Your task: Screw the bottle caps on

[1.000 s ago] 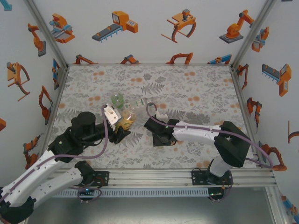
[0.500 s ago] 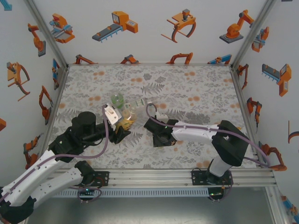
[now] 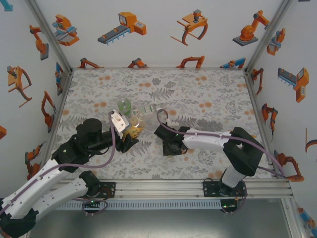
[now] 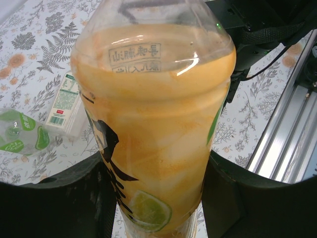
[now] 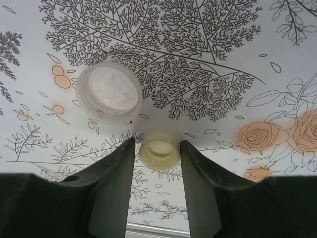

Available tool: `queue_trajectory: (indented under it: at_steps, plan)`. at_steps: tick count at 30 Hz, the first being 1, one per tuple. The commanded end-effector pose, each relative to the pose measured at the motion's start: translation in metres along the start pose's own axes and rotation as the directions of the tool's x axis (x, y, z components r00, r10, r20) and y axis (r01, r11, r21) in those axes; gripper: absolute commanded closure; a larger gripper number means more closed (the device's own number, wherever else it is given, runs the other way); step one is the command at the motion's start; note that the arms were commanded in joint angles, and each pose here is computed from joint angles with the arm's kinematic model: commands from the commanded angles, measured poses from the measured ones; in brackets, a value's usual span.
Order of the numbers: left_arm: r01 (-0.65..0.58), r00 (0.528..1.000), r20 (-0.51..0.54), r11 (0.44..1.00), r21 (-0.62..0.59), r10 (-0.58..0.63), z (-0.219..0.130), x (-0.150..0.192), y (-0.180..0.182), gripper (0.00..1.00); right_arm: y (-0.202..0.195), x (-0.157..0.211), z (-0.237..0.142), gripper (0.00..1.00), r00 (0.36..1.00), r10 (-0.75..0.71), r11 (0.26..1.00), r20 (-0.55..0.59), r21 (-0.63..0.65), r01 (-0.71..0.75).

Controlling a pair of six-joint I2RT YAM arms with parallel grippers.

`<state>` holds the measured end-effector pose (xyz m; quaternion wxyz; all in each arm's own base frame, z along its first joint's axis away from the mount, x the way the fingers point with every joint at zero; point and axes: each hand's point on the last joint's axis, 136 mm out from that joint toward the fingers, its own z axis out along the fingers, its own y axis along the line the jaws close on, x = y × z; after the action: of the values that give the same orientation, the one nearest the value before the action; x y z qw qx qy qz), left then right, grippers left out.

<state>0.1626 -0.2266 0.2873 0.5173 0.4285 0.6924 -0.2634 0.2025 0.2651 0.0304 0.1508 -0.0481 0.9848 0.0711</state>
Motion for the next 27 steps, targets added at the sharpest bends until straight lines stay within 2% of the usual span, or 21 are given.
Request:
queue_trajectory:
  at_steps: [1,8,27]
  plan:
    - [0.007,1.0,0.028,1.0,-0.004,-0.007,-0.002,-0.008,0.002,1.0,-0.008,-0.003,-0.009,0.57,1.0,0.005,1.0,0.013,0.026,-0.005]
    - [0.008,1.0,0.028,1.0,-0.001,-0.007,-0.001,-0.007,0.002,1.0,-0.002,-0.012,-0.026,0.61,0.999,0.009,1.0,0.047,-0.015,-0.008]
    - [0.01,1.0,0.023,1.0,-0.008,-0.01,-0.002,-0.004,0.002,1.0,0.0,-0.002,-0.007,0.62,1.0,0.004,1.0,0.0,-0.01,-0.004]
